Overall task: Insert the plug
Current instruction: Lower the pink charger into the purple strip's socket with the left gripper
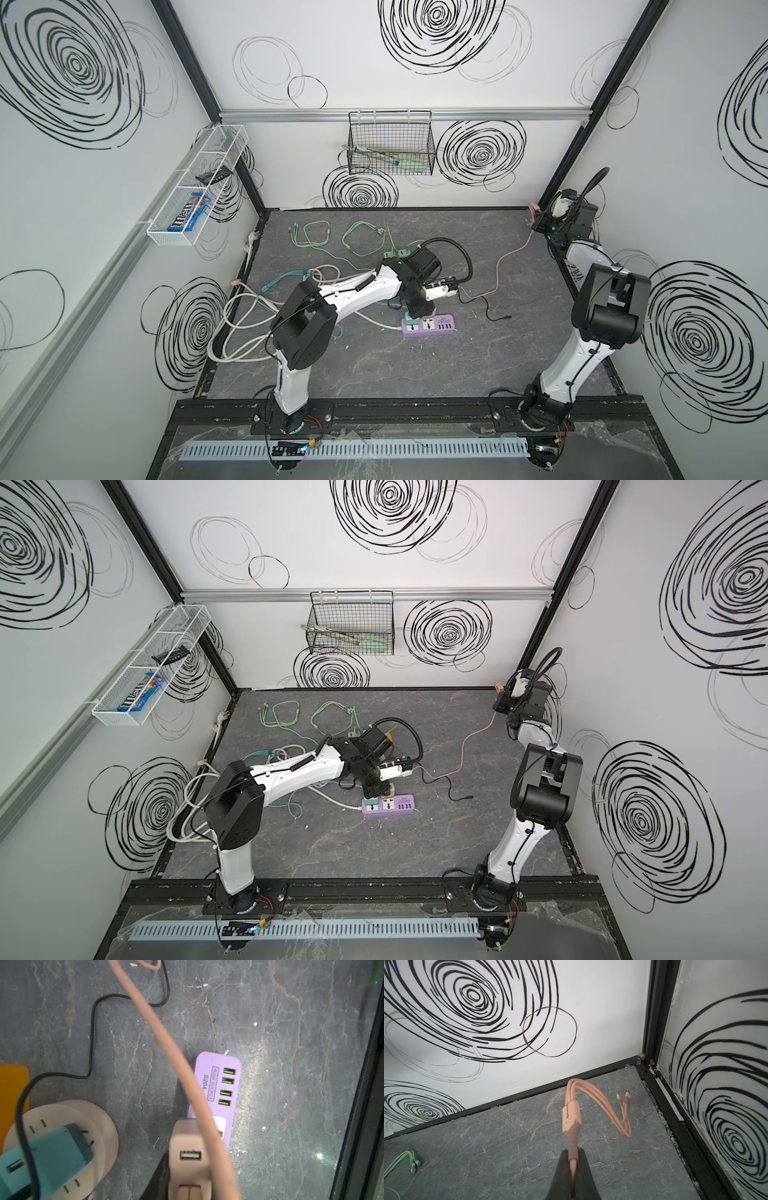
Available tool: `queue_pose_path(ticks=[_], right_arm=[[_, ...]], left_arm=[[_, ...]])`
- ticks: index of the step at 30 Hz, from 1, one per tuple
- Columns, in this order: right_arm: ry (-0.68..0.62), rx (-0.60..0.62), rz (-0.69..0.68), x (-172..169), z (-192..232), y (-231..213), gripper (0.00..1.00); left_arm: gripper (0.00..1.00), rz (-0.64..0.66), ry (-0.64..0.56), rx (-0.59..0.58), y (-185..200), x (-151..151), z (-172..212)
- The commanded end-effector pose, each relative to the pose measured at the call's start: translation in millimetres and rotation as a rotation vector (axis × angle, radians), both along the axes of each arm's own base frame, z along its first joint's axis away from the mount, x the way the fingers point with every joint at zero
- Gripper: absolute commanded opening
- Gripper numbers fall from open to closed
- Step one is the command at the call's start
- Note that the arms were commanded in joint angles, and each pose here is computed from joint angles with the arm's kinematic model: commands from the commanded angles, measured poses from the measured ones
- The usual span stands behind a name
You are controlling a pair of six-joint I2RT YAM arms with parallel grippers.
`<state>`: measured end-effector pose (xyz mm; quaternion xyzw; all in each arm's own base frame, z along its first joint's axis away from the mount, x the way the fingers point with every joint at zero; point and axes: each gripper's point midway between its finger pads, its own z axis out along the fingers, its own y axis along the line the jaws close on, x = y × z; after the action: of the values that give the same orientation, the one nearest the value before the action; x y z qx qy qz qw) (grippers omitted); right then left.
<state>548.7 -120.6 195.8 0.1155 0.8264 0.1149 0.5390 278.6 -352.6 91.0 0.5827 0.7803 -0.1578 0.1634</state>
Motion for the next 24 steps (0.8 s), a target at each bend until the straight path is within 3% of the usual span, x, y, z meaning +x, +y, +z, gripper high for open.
queue_pose_path(ticks=[1,14,24], right_arm=[[-0.030,-0.006,0.018,-3.4,17.4,6.4,0.00],[-0.024,-0.007,0.020,-3.3,14.9,6.9,0.00],[-0.021,-0.010,0.019,-3.3,13.9,6.5,0.00]], left_arm=[[0.00,-0.024,-0.021,-0.053,-6.9,4.8,11.5],[0.00,-0.064,0.060,-0.064,-7.9,-10.0,2.9],[0.00,-0.055,0.080,0.005,-0.6,-11.4,-17.7]])
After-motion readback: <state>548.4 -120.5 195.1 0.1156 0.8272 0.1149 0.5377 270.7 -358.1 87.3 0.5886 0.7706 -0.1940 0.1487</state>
